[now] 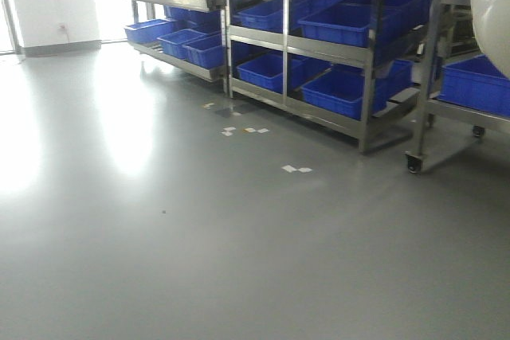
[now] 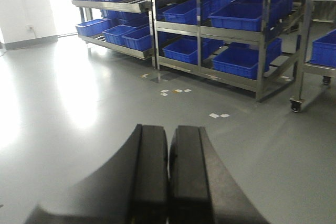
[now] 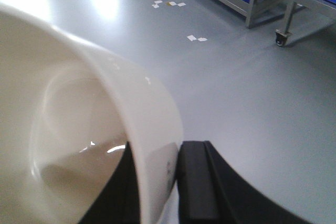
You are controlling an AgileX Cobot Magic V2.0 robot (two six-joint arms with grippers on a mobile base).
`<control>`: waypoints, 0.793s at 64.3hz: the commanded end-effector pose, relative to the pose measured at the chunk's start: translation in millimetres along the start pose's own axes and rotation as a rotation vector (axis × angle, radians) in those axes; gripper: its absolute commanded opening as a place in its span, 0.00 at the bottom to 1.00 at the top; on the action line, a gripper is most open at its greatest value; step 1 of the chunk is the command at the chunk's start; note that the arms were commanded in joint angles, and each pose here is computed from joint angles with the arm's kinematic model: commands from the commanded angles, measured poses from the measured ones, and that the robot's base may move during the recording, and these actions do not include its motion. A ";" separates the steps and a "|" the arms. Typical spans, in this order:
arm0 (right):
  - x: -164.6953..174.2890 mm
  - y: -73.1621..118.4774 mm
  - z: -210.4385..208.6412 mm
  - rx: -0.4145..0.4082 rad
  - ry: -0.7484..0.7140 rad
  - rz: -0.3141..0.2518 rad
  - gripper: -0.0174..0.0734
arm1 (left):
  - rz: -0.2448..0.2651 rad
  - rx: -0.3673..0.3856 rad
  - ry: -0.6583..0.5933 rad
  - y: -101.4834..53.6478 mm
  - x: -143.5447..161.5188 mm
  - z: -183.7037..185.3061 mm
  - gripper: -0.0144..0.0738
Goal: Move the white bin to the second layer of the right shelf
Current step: 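Drive forward past the crate racks carrying the bin in the right gripper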
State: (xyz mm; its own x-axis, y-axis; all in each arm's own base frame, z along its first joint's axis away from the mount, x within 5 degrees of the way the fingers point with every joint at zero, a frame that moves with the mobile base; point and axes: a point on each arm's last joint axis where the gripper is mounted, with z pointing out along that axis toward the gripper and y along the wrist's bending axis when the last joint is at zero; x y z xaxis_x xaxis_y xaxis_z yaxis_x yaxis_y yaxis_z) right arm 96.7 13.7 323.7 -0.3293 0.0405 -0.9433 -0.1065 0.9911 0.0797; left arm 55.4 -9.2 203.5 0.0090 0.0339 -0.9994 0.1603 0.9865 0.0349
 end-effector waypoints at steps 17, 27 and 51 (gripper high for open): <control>-18.9 1.9 -3.4 -0.015 -0.127 -0.002 0.23 | -0.009 -0.004 -0.061 0.2 4.1 0.3 0.26; -18.9 1.9 -3.4 -0.015 -0.127 -0.002 0.23 | -0.009 -0.004 -0.061 0.2 4.1 0.3 0.26; -18.9 1.9 -3.4 -0.015 -0.127 -0.002 0.23 | -0.009 -0.004 -0.061 0.2 4.1 0.3 0.26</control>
State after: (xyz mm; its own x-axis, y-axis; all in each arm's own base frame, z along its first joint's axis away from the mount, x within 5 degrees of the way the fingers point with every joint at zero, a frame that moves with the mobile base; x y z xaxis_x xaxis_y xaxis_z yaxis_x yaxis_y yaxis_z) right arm 96.7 13.7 323.7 -0.3293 0.0405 -0.9433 -0.1065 0.9911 0.0797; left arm 55.4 -9.2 203.5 0.0090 0.0339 -0.9994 0.1603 0.9865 0.0349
